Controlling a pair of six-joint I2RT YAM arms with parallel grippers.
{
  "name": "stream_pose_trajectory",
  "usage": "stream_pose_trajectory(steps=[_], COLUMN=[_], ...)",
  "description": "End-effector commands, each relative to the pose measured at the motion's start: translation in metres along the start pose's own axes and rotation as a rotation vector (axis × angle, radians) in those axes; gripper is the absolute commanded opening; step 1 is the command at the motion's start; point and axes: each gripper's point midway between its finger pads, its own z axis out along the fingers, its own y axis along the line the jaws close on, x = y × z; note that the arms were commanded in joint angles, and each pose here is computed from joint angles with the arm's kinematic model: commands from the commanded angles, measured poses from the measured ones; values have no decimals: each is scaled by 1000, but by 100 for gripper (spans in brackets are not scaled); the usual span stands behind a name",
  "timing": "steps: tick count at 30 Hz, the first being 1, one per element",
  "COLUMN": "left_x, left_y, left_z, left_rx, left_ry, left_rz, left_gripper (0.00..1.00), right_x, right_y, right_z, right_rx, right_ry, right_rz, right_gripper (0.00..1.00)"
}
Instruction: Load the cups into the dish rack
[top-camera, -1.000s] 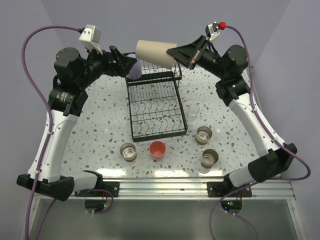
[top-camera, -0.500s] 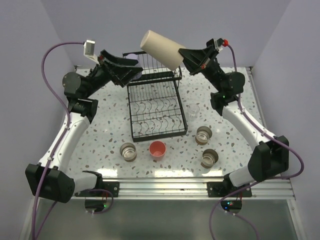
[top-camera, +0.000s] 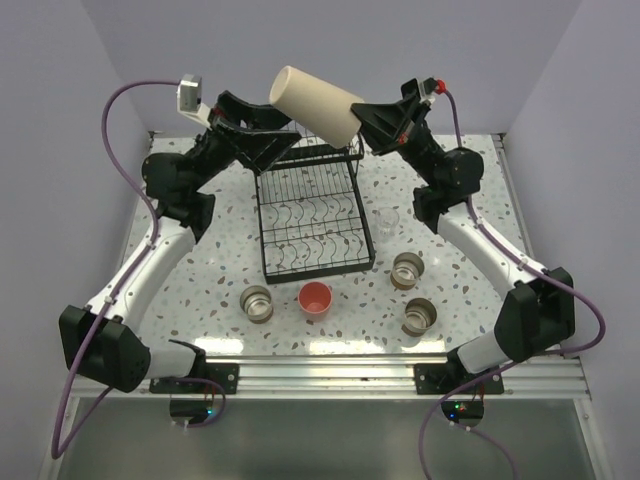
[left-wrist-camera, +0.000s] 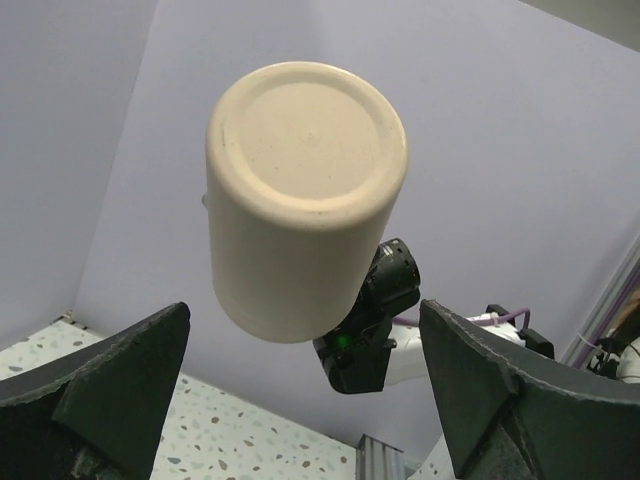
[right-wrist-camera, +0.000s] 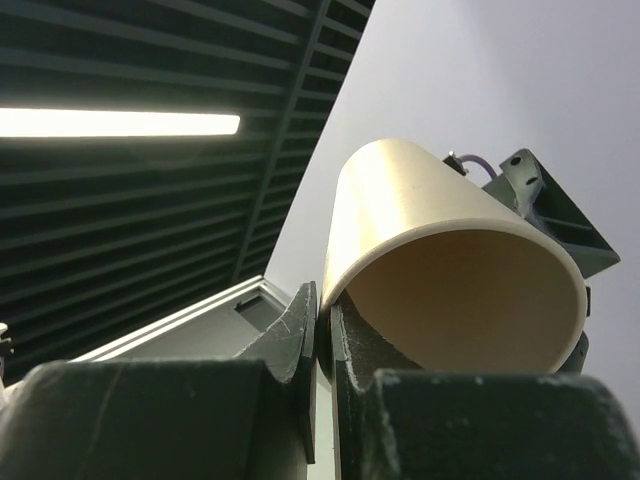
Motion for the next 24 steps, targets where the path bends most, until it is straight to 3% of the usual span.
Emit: stream_pose_trajectory(steps=[1,9,18,21,22,24], left_x=[-26,-42,-36,-32,-31,-31], left_y=[-21,-23,-20,-19,-18,-17], left_z=[13,21,33,38,38,41], left_rx=[52,23,28,23,17,17], left_ry=[-82,-121,-105,-93,-86,-87], left_rz=[98,137,131,134,129,131], left_gripper=[100,100,84,65,43,20], right_x=[17,28,23,24,24,25], right_y=[18,1,-1,-3,-3,-4], right_z=[1,-5,-4,-4,-4,-4], right_rx=[-63,-34,-74,-68,-67,-64], right_ry=[50,60,28,30,31,34], right_rz=[52,80,135,137,139,133], right_gripper=[0,0,0,0,0,0])
